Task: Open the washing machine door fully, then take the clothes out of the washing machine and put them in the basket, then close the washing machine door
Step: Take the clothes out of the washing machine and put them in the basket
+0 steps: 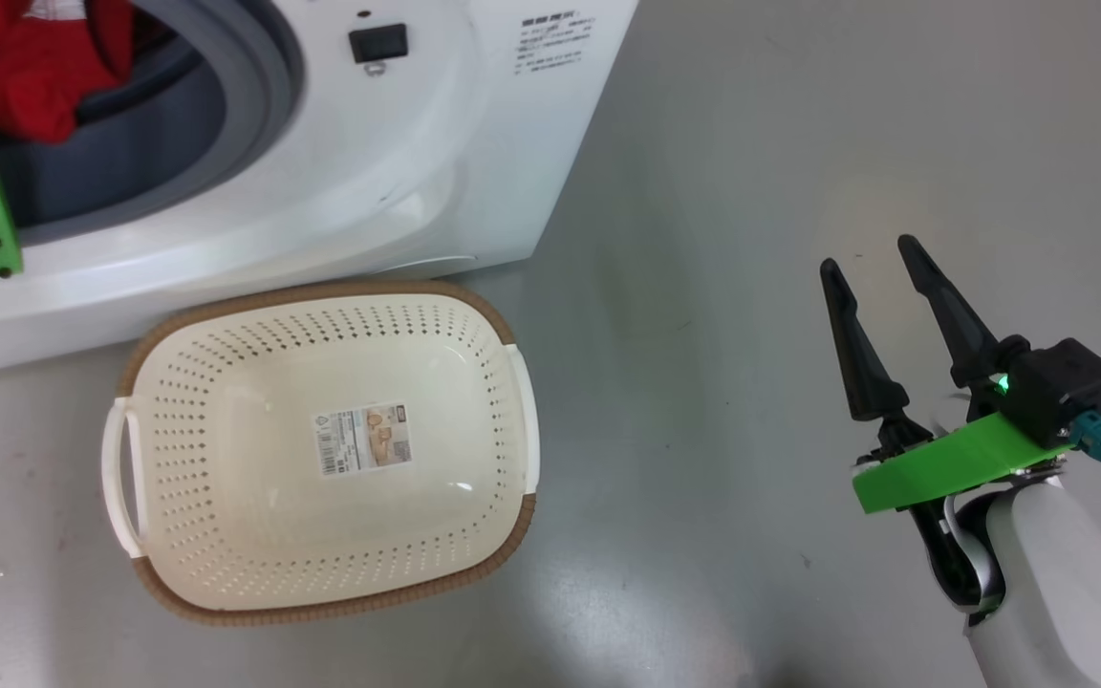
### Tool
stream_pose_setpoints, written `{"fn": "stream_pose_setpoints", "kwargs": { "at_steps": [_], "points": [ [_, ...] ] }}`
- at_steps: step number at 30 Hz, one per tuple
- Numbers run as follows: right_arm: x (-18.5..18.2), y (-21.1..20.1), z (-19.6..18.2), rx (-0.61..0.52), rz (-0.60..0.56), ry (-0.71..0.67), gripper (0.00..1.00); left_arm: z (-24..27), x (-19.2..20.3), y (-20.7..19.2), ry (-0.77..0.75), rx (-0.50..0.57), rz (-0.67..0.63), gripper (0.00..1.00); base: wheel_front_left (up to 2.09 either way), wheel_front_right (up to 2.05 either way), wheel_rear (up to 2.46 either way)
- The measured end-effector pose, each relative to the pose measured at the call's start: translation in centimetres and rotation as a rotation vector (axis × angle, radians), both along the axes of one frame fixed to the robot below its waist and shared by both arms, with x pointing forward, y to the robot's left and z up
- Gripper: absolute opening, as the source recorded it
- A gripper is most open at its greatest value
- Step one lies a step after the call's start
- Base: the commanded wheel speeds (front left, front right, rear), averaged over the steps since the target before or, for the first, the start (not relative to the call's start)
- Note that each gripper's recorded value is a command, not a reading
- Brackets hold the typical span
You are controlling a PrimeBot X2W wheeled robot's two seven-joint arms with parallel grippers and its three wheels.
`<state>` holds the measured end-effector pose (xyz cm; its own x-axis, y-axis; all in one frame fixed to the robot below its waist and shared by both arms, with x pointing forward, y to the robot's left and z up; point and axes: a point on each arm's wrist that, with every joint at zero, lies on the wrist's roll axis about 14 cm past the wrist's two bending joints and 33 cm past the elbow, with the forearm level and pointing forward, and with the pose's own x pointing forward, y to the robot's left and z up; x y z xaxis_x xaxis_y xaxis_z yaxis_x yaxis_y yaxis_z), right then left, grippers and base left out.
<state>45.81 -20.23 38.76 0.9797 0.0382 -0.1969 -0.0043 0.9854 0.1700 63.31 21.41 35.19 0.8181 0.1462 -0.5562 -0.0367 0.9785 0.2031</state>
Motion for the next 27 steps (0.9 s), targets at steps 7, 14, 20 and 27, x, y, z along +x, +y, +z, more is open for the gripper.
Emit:
{"fn": "stream_pose_setpoints", "kwargs": {
  "at_steps": [7, 14, 20, 27],
  "points": [
    [0.2, -0.4, -0.1, -0.002, -0.007, 0.003, 1.0, -0.5, 0.6, -0.4, -0.009, 0.005, -0.02, 0.0, 0.0, 0.0, 0.0],
    [0.2, -0.3, -0.2, 0.005, -0.006, 0.007, 1.0, 0.3, 0.8, -0.3, -0.063, -0.006, -0.023, 0.0, 0.0, 0.0, 0.0],
    [0.3, 0.2, 0.2, 0.01, 0.007, -0.003, 1.0, 2.4, 0.9, 0.1, -0.175, -0.057, 0.01, 0.0, 0.0, 0.0, 0.0],
    [0.4, 0.4, 1.2, 0.013, 0.015, -0.026, 1.0, 3.9, 0.0, 0.0, -0.266, -0.123, 0.043, 0.0, 0.0, 0.0, 0.0]
  ]
}}
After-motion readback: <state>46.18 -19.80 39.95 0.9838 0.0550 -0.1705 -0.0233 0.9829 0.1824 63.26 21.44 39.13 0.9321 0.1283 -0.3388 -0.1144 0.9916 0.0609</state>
